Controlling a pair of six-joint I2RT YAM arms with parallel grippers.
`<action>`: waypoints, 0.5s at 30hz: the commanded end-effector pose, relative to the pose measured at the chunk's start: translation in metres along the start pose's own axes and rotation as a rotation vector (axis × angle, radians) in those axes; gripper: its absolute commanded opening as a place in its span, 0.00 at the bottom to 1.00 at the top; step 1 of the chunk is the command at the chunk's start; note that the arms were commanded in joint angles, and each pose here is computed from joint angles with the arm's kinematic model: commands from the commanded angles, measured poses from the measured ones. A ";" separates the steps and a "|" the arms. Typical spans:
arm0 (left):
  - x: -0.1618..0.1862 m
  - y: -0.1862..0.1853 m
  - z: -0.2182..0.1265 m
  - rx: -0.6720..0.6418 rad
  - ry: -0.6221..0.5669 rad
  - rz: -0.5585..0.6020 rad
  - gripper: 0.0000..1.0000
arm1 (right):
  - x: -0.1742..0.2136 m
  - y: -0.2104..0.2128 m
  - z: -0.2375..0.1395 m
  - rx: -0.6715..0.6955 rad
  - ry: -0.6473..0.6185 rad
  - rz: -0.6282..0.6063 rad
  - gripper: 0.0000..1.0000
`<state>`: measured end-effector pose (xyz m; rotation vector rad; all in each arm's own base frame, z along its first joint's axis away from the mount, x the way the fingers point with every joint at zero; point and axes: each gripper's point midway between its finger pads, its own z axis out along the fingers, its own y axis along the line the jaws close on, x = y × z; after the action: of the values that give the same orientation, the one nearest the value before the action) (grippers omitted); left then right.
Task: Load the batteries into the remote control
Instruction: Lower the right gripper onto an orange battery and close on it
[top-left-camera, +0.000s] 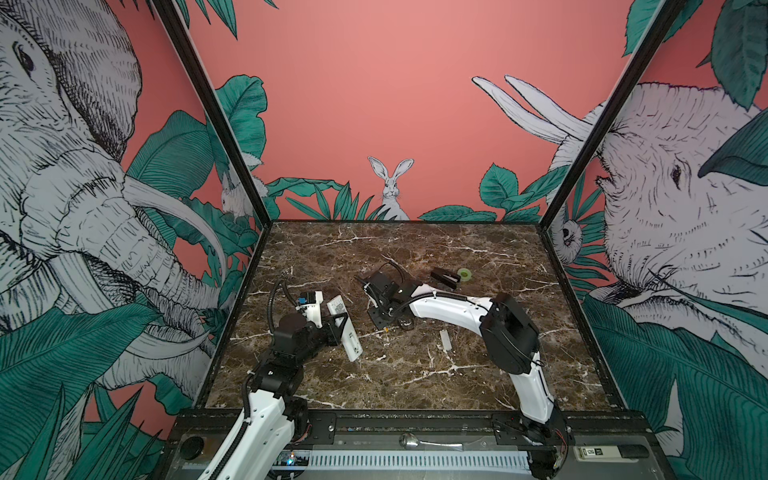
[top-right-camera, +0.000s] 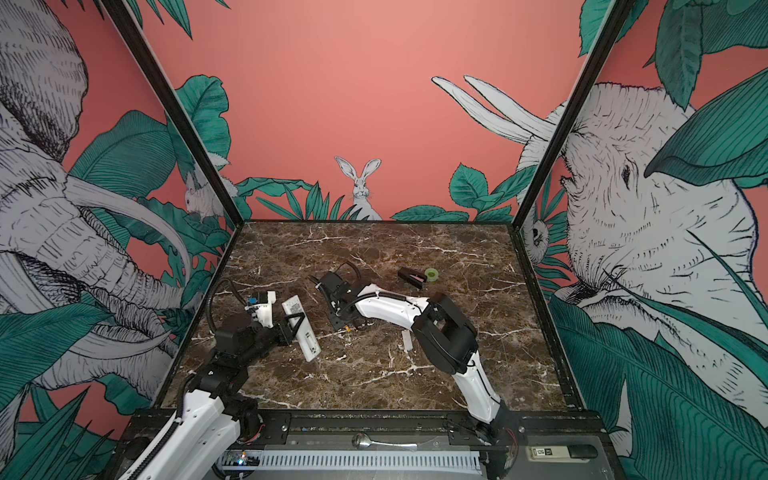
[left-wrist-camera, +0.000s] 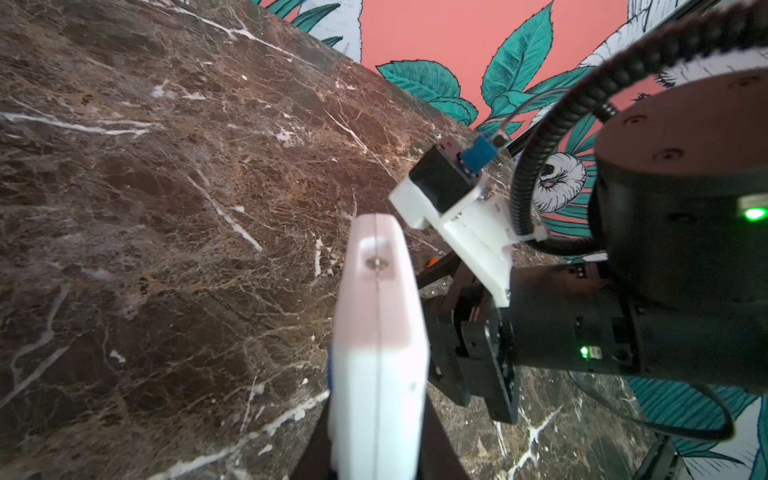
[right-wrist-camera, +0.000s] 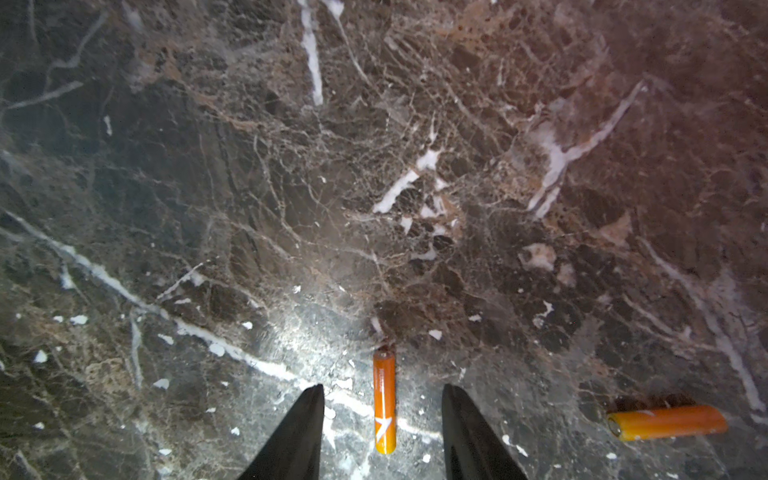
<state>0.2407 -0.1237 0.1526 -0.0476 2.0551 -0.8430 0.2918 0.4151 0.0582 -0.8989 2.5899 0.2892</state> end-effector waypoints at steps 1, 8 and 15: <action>0.004 0.004 0.001 -0.006 0.007 -0.001 0.00 | 0.001 0.000 0.004 0.027 0.020 -0.019 0.45; 0.005 0.004 0.001 -0.003 0.008 -0.002 0.00 | 0.005 -0.001 0.013 0.035 0.050 -0.028 0.41; 0.006 0.004 0.002 -0.002 0.012 -0.004 0.00 | 0.009 -0.001 0.018 0.038 0.065 -0.031 0.38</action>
<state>0.2406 -0.1235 0.1484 -0.0517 2.0677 -0.8413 0.2920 0.4149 0.0407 -0.9309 2.6257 0.2340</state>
